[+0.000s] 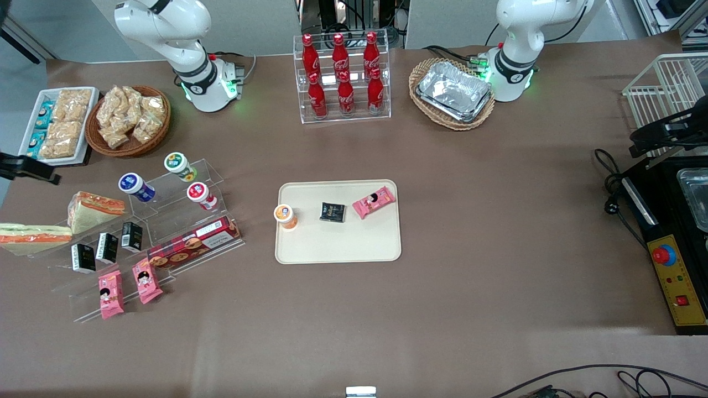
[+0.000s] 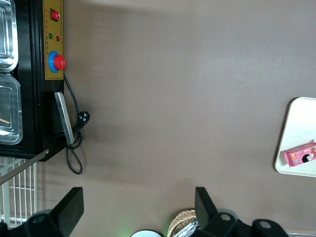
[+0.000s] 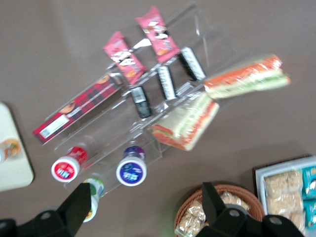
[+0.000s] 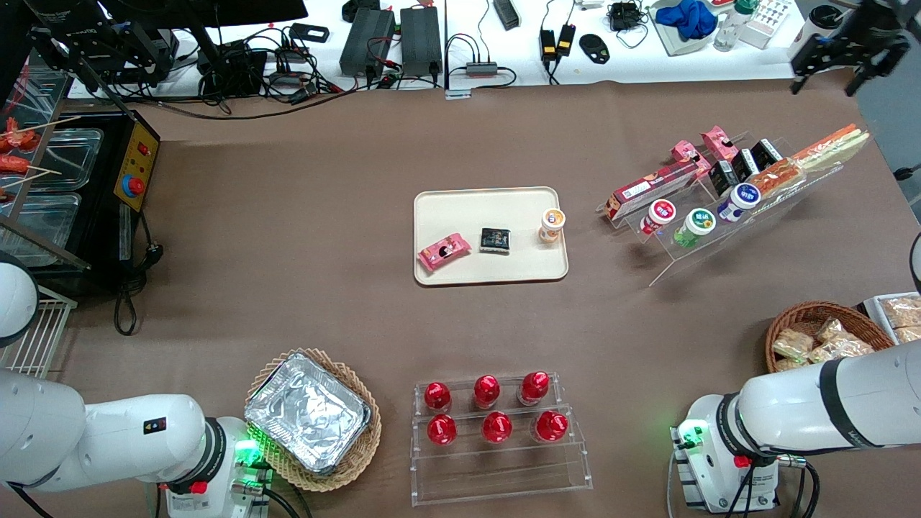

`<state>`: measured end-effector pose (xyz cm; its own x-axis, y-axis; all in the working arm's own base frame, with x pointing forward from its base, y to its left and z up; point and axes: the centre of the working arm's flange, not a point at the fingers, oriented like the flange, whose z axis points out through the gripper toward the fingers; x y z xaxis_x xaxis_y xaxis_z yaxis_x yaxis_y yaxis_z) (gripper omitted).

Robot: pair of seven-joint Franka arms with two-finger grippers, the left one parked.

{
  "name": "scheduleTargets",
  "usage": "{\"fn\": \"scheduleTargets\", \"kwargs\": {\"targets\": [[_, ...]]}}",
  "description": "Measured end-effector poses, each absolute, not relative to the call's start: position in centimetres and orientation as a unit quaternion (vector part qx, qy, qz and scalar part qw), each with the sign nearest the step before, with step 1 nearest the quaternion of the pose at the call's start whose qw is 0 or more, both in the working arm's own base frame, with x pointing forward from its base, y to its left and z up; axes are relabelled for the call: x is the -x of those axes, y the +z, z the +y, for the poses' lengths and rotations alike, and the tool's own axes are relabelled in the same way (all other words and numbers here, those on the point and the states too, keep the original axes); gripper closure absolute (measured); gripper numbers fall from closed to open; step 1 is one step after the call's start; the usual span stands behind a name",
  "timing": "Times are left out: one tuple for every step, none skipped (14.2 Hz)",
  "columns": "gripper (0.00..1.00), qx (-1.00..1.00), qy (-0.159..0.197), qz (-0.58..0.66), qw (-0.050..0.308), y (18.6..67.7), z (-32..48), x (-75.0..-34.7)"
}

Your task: Place sandwich on tray

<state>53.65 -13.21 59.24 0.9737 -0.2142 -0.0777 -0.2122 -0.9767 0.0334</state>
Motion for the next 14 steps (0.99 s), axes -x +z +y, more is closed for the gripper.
{"fn": "scheduleTargets", "kwargs": {"targets": [[0.00, -0.989, -0.042, -0.143, 0.013, 59.1, -14.8, -53.3], [0.00, -0.983, -0.043, -0.176, 0.013, 59.0, -16.1, -53.0], [0.00, -0.978, -0.045, -0.205, 0.014, 58.7, -17.4, -52.7], [0.00, -0.971, -0.049, -0.232, 0.016, 58.3, -18.9, -52.4], [0.00, -0.964, -0.053, -0.258, 0.024, 57.9, -20.6, -52.0], [0.00, -0.957, -0.056, -0.283, 0.031, 57.5, -22.2, -51.6], [0.00, -0.949, -0.059, -0.307, 0.034, 57.0, -23.8, -51.2], [0.00, -0.941, -0.059, -0.330, 0.035, 56.6, -25.5, -50.8], [0.00, -0.932, -0.054, -0.357, 0.036, 56.3, -27.0, -50.4], [0.00, -0.918, -0.048, -0.392, 0.038, 56.0, -28.5, -50.0], [0.00, -0.902, -0.045, -0.428, 0.040, 55.5, -29.7, -49.8], [0.00, -0.887, -0.045, -0.458, 0.042, 54.9, -30.4, -49.8], [0.00, -0.874, -0.045, -0.482, 0.044, 54.1, -30.9, -50.1], [0.00, -0.861, -0.043, -0.505, 0.046, 53.2, -31.3, -50.5]]}}
